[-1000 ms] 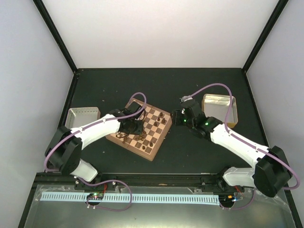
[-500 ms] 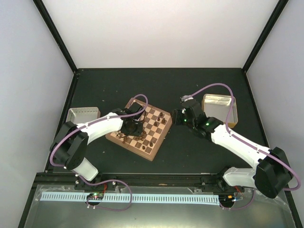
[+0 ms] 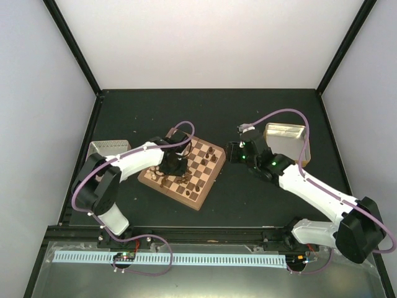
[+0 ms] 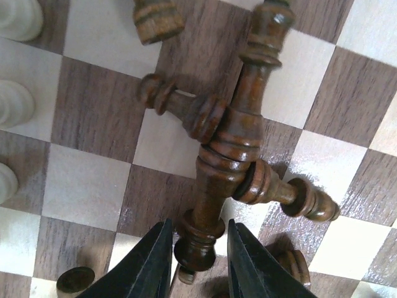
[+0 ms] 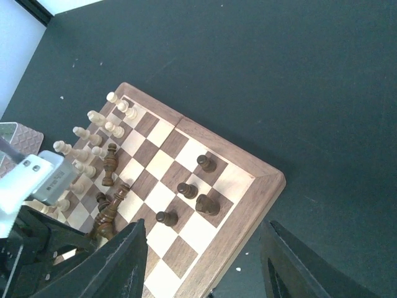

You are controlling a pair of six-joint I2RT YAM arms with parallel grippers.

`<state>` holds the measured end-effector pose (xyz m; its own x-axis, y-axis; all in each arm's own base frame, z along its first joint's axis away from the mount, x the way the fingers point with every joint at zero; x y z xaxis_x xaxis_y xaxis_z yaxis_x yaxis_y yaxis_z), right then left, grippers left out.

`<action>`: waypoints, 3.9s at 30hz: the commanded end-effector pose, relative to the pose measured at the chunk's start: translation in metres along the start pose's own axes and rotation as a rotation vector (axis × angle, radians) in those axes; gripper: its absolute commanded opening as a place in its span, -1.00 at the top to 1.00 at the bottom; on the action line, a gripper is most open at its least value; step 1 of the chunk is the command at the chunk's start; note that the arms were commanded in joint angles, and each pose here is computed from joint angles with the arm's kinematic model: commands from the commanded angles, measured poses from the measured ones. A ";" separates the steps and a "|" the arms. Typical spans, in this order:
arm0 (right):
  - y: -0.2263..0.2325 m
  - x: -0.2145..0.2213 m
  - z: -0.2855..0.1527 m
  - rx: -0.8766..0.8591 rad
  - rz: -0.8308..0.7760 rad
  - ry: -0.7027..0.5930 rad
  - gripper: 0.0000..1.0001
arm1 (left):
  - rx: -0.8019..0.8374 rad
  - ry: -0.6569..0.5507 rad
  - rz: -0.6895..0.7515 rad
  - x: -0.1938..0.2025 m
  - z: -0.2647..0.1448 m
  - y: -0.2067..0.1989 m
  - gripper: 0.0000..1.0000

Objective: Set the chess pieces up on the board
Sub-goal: Pick up the chess piece from the chessboard, then place the chess piece on the chessboard.

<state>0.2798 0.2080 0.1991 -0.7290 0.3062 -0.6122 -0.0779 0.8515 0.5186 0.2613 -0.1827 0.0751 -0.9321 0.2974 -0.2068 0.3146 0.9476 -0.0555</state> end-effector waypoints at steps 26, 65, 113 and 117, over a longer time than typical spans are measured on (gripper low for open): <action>0.037 0.005 -0.016 -0.264 -0.073 0.051 -0.06 | 0.229 -0.092 0.076 -0.010 -0.049 -0.029 0.87; 0.096 0.057 0.089 -0.421 0.204 0.541 0.65 | 0.364 -0.285 0.180 0.000 -0.070 -0.040 0.90; 0.129 0.028 0.035 -0.655 0.089 0.354 0.90 | 0.375 -0.464 -0.128 -0.009 -0.103 -0.015 -0.02; 0.145 0.021 0.010 -0.780 0.031 0.342 0.90 | 0.467 -0.588 -0.311 -0.005 -0.133 -0.009 -0.03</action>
<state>0.2773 0.3385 0.2116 -0.9192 0.1100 -0.3781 -0.3016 0.4206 0.8556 0.2334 -0.1810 0.1687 -0.8390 0.0417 -0.5426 0.3130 0.8527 -0.4183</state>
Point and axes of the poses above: each gripper's point midway between its finger pads, its own z axis out along the fingers, its own y axis along the line the jaws close on, x = y × z, the point moved 3 cm from there along -z, back along the fingers, and after that the axes turned 11 degrees about z, right-handed, at the moved point
